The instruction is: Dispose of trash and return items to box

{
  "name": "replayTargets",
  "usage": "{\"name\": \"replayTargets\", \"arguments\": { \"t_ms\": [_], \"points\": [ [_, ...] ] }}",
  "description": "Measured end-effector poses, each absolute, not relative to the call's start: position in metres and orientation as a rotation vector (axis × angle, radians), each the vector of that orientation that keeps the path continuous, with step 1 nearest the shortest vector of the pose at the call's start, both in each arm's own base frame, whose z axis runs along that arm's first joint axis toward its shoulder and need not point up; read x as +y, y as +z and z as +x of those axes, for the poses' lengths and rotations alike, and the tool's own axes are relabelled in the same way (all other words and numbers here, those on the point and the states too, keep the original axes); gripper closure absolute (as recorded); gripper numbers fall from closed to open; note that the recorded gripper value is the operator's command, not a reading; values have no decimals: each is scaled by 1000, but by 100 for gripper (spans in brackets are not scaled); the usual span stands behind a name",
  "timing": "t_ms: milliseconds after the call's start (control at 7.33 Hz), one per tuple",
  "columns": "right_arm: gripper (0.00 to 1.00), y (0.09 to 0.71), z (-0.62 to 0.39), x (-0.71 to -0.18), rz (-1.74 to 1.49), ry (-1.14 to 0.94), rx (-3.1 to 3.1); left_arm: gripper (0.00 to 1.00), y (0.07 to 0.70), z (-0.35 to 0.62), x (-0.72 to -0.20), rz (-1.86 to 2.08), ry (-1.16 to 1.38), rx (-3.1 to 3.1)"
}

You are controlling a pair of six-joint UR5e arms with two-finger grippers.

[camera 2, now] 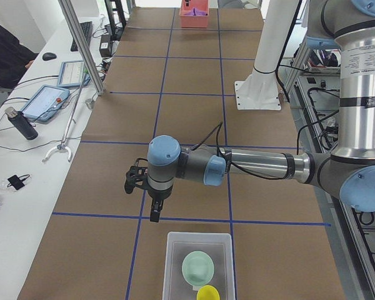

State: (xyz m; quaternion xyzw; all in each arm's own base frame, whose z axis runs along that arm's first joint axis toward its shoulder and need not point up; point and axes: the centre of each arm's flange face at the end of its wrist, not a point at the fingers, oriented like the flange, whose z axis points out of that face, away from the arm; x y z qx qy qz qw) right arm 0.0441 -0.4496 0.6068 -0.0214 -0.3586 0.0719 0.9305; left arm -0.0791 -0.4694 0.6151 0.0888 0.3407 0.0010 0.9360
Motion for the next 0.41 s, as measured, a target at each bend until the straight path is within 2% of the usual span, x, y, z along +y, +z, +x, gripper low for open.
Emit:
{"name": "replayTargets", "arguments": {
  "t_ms": [409],
  "points": [
    [0, 605, 46, -450, -39, 150, -734, 2, 617, -79, -470, 178, 1, 696]
  ]
}}
